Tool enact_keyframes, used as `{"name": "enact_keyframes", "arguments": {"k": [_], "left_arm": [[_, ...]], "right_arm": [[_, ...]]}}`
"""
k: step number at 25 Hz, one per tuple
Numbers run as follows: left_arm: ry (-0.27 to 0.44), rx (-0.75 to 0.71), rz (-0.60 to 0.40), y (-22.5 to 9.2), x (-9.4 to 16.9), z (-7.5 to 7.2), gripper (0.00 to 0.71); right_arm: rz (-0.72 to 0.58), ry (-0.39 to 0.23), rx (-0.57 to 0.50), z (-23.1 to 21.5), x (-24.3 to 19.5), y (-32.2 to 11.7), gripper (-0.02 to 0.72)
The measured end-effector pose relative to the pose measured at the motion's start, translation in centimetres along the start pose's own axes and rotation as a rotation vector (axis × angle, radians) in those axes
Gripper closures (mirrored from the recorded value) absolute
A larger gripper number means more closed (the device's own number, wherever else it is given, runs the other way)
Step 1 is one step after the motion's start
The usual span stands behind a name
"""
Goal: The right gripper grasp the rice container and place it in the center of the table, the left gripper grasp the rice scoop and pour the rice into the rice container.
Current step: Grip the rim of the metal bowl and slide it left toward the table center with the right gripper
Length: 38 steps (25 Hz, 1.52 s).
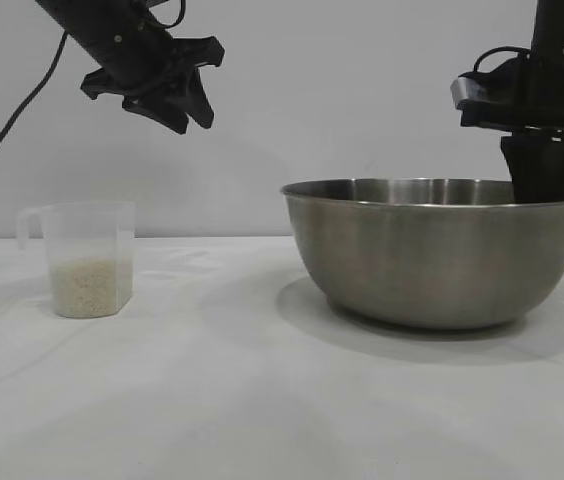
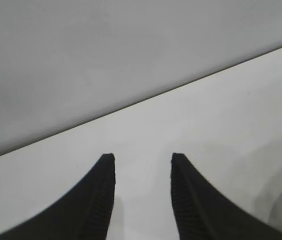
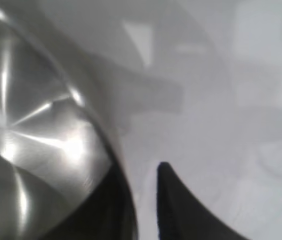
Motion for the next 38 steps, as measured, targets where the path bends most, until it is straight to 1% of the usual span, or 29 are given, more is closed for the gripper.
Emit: {"name": "enact_keyframes", "arguments": {"k": [7,12,15,17,18,19,22,23,25,29,32,35,38], "left_arm": [[0.0,-0.002,0.001,0.0,0.0,0.0,0.492],[0.0,-0.002,0.001,0.0,0.0,0.0,0.492],[0.0,-0.002,0.001,0.0,0.0,0.0,0.492],[0.0,-0.002,0.001,0.0,0.0,0.0,0.492],[0.0,-0.002,0.001,0.0,0.0,0.0,0.492],[0.0,-0.002,0.001,0.0,0.0,0.0,0.492],[0.001,-0.005,0.001,0.0,0.0,0.0,0.492],[0.001,-0.006,0.001,0.0,0.0,0.0,0.492],[0.001,-0.006,0.001,0.0,0.0,0.0,0.492],[0.001,-0.006,0.001,0.0,0.0,0.0,0.492],[0.001,-0.006,0.001,0.0,0.0,0.0,0.492],[0.001,-0.006,0.001,0.0,0.0,0.0,0.492],[0.001,-0.006,0.001,0.0,0.0,0.0,0.492]], "right_arm": [[-0.02,-0.002,0.082,4.1,-0.6,0.9,0.703],[-0.027,0.002,0.115,5.7,-0.8,1.2,0.703],[-0.039,0.001,0.117,5.7,-0.6,1.3,0.542],[-0.062,-0.002,0.119,5.8,0.1,1.5,0.419],[-0.076,-0.004,0.12,5.9,0.6,1.5,0.37],[-0.094,-0.007,0.122,6.0,1.2,1.6,0.344],[-0.145,-0.014,0.132,6.2,3.1,1.7,0.348],[-0.165,-0.017,0.136,6.3,3.5,1.7,0.307],[-0.225,-0.025,0.144,6.4,4.8,1.8,0.322],[-0.408,-0.055,0.167,6.6,6.8,1.2,0.322],[-0.602,-0.117,0.185,6.1,6.8,-0.1,0.322],[-0.735,-0.181,0.177,5.0,5.6,-2.2,0.322],[-0.747,-0.215,0.106,2.5,4.5,-4.3,0.322]]}}
Point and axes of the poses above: a point on each arm's last joint axis where the gripper is mounted, x pointing back along that axis away from the gripper, z along the wrist's bending axis when the last joint is at zero, y = z × x, the point moved 7 cm from there along -x, pointing out along that axis toward the gripper, and after that the axes turned 2 degrees about x, right-handed, at the moved point
